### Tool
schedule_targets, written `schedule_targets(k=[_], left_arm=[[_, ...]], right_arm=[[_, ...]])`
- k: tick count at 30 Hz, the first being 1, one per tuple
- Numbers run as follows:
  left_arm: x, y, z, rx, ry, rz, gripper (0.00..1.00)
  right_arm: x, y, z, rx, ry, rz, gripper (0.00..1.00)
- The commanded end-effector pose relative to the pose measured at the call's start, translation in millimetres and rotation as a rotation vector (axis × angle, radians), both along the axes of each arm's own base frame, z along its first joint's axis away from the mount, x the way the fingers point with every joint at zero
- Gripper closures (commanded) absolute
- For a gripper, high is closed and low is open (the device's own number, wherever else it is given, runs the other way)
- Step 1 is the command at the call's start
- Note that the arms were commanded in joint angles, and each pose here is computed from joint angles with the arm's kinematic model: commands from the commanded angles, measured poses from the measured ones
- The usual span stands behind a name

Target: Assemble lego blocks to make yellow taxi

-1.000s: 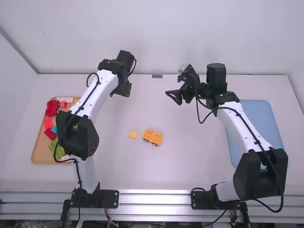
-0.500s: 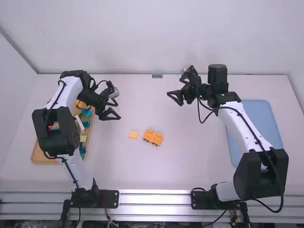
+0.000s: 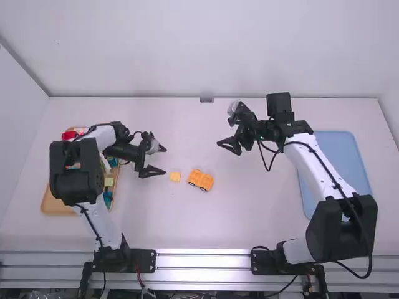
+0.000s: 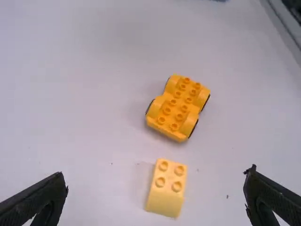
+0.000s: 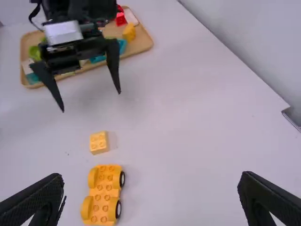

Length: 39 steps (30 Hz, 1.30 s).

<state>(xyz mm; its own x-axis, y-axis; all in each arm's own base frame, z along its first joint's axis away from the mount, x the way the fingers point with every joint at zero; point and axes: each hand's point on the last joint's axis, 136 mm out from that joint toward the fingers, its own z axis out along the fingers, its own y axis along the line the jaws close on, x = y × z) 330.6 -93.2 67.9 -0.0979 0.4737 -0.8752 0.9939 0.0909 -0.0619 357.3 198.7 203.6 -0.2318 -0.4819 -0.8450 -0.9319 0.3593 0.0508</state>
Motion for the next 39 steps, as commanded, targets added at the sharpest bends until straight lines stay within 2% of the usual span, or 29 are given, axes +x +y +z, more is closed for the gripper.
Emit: schedule_targets(k=[1,5,9,14,18,22,26,32,39], left_arm=[[-6,-7,4,-0.053,-0.068,-0.013,0.01],[-4,-9,-10,-0.076,-0.064,0.041,0.01],[2,-9,-19,-0.088,-0.024,0.104,0.01],[4,-9,-24,-0.077,-0.040,0.114,0.01],[-1,-10,-34,-0.023,-0.064,0.076,0.01],[-9,-13,-41,0.004,-0.097,0.034,0.01],[-19,-18,-56,0.055,-0.126,-0.010,0.00],[-10,-18,-64,0.054,-0.127,0.060,0.00],[-12,-21,-76,0.044,-0.108,0.062,0.06]], right_arm=[[5.8,-2,8,-0.076,-0.035,-0.079,0.02],[-6.1,3,14,-0.144,-0.104,-0.101,0.01],[-12.3,-5,3,-0.147,-0.114,-0.169,0.01],[-5.8,-8,-37,0.029,-0.067,-0.251,0.01],[-18.8,-5,-78,0.160,-0.026,-0.152,0.01],[-25.3,-7,-101,0.192,-0.007,-0.125,0.01],[-30.2,-5,-111,0.204,0.012,-0.101,0.01],[-34.1,6,-115,0.175,-0.017,-0.071,0.01],[-31.1,13,-116,0.140,-0.051,-0.086,0.01]])
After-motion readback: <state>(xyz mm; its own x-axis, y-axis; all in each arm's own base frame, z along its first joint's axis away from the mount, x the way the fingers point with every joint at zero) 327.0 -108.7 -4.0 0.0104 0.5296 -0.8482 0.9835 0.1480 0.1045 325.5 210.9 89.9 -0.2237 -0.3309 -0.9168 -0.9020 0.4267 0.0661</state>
